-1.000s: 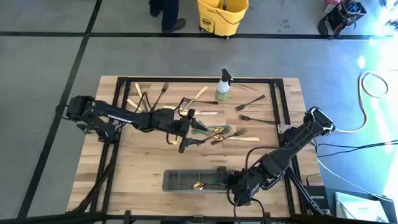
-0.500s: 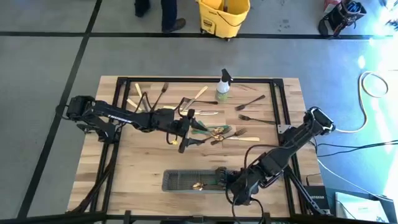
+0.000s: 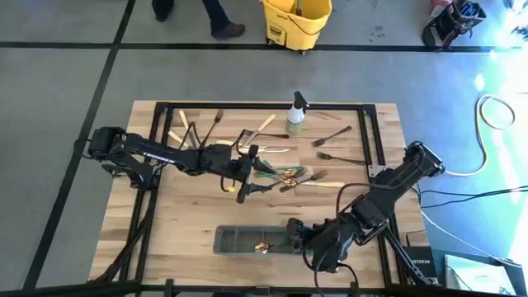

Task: Sort silverware
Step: Adjust the green spoon to the right position

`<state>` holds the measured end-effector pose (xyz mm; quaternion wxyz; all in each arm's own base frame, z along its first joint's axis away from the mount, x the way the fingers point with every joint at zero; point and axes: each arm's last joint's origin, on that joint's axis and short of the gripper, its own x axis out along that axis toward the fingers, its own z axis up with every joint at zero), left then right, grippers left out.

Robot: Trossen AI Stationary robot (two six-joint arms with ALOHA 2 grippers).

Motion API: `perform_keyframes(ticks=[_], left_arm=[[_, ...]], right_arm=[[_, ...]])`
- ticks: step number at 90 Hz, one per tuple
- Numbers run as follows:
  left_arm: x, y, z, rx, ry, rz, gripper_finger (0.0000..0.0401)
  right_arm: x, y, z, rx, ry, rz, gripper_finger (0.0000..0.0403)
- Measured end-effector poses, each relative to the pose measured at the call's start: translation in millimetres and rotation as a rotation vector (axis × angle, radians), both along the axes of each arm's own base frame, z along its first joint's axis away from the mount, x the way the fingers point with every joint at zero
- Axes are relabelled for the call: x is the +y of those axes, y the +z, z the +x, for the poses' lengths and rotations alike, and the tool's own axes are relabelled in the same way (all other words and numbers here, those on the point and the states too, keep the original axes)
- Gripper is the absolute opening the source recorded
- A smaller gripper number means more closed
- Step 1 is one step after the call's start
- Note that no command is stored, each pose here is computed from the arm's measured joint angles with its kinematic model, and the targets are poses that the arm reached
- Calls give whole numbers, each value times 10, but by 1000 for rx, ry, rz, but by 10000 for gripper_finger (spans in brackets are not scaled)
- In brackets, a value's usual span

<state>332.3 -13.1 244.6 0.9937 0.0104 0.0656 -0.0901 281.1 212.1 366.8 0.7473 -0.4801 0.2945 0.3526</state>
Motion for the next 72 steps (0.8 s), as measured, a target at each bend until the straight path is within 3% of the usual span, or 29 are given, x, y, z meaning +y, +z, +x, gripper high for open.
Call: perform_keyframes(ticks=[27, 48, 72], left_arm=[[-1, -41, -7, 44, -1, 1, 235], [-1, -84, -16, 89, -1, 3, 235], [-1, -102, -20, 103, -6, 32, 235]], right_arm=[[-319, 312, 114, 69, -288, 230, 0], [-585, 312, 230, 239, -450, 431, 0], [-604, 285, 219, 325, -657, 533, 0]])
